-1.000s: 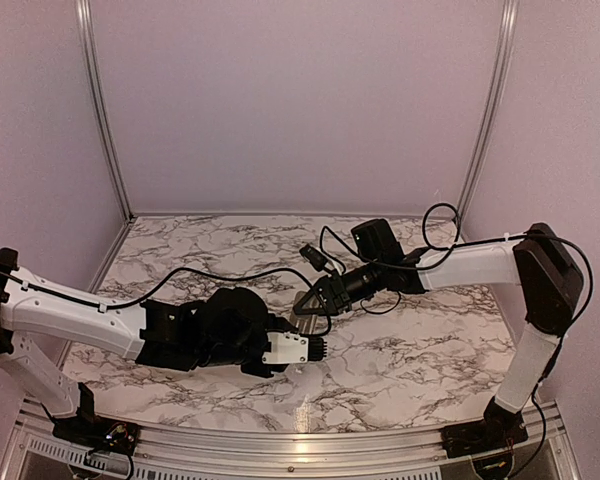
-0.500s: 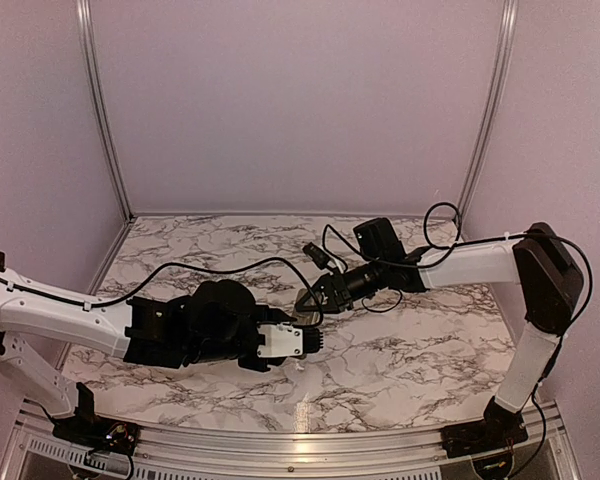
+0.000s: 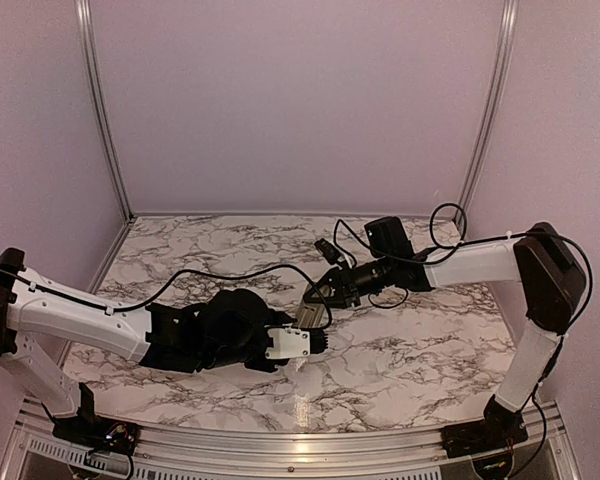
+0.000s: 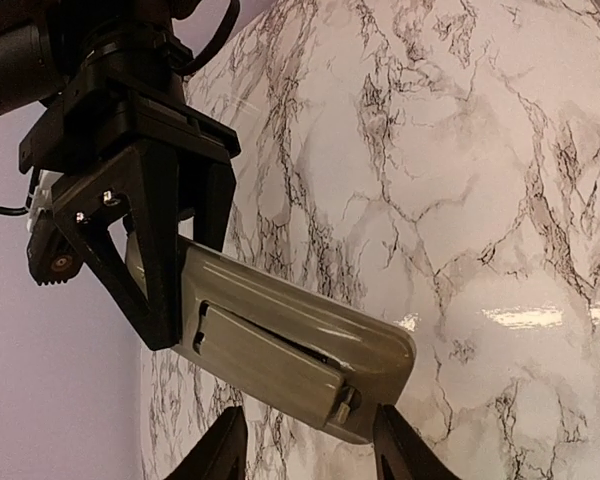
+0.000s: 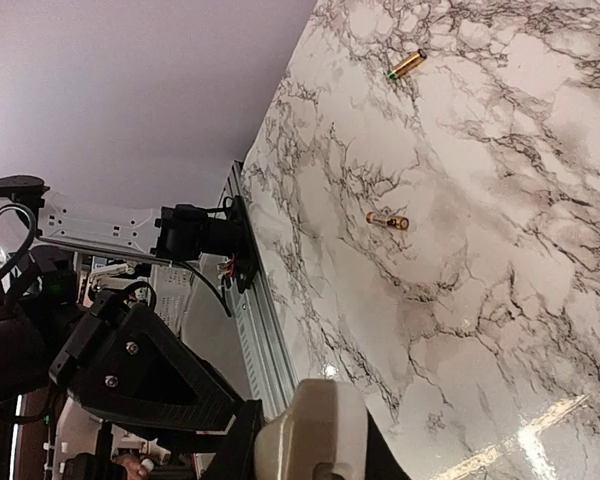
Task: Load the batteries into the remote control
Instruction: Remove the battery cover from the remote control, then place the battery cover at the center of the board.
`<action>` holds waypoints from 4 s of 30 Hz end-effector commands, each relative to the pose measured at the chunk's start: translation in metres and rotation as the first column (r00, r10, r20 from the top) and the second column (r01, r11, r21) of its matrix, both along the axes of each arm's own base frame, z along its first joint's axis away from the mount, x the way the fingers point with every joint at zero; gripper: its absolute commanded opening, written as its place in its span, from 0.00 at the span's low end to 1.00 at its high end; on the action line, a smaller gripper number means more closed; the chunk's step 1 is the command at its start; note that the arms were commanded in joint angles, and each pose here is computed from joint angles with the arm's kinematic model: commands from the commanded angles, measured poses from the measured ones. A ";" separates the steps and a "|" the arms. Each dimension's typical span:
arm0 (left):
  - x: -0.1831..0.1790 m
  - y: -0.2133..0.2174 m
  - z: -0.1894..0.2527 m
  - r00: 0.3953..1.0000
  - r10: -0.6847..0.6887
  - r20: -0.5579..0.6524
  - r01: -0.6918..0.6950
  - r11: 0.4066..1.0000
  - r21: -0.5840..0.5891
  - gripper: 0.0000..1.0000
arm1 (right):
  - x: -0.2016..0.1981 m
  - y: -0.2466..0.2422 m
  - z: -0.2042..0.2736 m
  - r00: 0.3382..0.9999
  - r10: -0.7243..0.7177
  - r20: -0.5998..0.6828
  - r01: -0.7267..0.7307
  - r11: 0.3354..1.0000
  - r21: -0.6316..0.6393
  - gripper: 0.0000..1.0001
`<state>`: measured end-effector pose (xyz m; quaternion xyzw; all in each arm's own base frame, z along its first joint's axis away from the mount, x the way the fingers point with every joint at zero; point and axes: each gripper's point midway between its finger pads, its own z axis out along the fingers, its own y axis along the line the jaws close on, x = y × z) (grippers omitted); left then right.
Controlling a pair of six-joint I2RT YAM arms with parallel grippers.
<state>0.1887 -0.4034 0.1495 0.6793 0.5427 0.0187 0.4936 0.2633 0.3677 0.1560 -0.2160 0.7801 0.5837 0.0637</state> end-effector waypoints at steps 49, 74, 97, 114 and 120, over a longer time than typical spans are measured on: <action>0.087 -0.019 -0.013 0.606 0.261 -0.751 -0.584 0.788 -0.197 0.41 | 0.062 -0.021 0.035 0.935 -0.293 0.198 0.296 0.955 0.016 0.00; 0.082 -0.013 0.017 0.638 0.220 -0.738 -0.562 0.788 -0.252 0.17 | 0.063 -0.033 0.036 0.920 -0.301 0.249 0.313 0.950 -0.011 0.00; 0.135 0.031 -0.098 0.399 0.611 -0.684 -0.721 0.670 0.178 0.17 | 0.064 -0.099 0.031 0.868 -0.349 0.354 0.406 0.909 -0.097 0.03; 0.126 0.041 -0.135 0.320 0.678 -0.661 -0.701 0.639 0.316 0.32 | 0.046 -0.095 0.047 0.884 -0.296 0.361 0.332 0.943 -0.038 0.00; 0.129 0.037 -0.113 0.330 0.638 -0.695 -0.709 0.654 0.264 0.58 | 0.040 -0.095 0.055 0.884 -0.285 0.370 0.312 0.950 -0.014 0.00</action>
